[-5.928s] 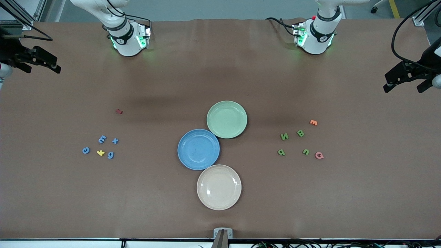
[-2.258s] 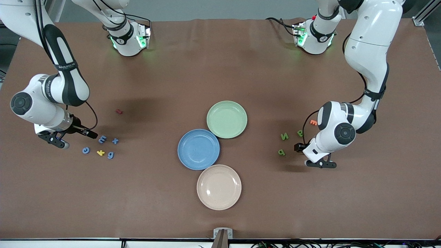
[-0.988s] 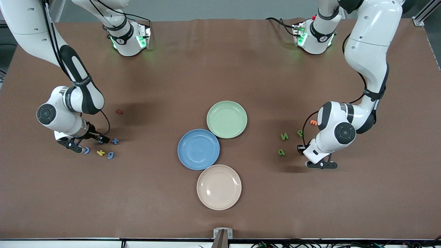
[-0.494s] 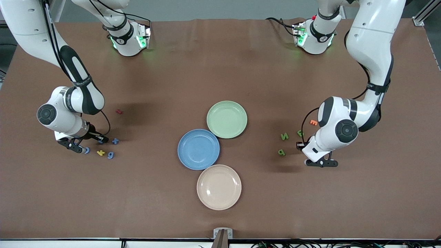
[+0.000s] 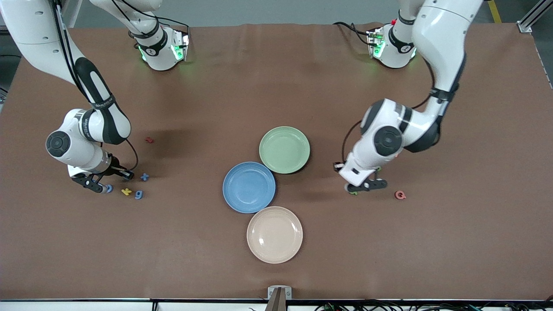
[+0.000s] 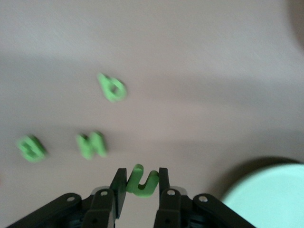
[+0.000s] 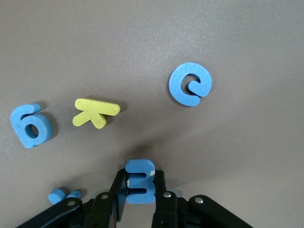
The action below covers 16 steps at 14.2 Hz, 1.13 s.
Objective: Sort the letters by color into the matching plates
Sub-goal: 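Carry green u to the green plate while the right gripper lifts blue E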
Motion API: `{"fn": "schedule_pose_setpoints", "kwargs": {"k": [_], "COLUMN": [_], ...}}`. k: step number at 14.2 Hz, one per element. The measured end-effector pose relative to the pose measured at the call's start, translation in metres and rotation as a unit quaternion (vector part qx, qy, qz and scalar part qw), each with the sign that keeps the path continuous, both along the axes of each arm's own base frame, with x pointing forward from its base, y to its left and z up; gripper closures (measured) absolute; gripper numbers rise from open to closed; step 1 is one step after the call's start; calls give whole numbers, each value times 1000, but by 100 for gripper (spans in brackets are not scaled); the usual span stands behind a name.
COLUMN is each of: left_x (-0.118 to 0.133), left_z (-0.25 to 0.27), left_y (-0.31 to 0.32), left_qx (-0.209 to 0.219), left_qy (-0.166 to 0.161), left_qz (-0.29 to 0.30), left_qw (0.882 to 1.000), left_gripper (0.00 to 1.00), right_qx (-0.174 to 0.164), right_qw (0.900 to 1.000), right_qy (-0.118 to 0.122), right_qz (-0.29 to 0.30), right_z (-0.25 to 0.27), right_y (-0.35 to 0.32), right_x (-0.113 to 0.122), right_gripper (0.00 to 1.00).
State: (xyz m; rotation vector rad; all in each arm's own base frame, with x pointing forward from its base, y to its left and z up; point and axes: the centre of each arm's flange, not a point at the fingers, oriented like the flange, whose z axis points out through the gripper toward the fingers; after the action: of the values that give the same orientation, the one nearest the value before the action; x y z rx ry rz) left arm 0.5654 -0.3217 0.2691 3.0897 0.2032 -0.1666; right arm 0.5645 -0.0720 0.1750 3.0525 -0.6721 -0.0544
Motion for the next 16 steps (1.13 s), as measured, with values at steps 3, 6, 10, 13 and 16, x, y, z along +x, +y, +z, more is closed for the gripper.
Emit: {"fn": "schedule_pose_setpoints", "kwargs": {"k": [3,6,10,13,16], "left_x": [-39,-76,-107,-114,-126], "left_z": [-2,-13,-36,-50,-64], "left_y": [-60,-106,-146,-161,-176], "left_qx": [8,17,22,24,29], "left_qy": [4,12,18,23,29], "left_qz": [14,15,16,13,12], "left_qw": [1000,1000,999,999,999], "left_gripper": [69,69,69,69,69], "right_qx": [0,2,0,-13,-23], "right_qw": [1000,1000,998,996,993], "right_qy": [0,13,65,64,49], "right_qz": [1,13,-11,-61,-107], "right_z": [1,13,69,92,100], "right_y": [1,14,59,140,234], "right_x": [1,11,36,37,26], "right_gripper": [73,73,73,73,73]}}
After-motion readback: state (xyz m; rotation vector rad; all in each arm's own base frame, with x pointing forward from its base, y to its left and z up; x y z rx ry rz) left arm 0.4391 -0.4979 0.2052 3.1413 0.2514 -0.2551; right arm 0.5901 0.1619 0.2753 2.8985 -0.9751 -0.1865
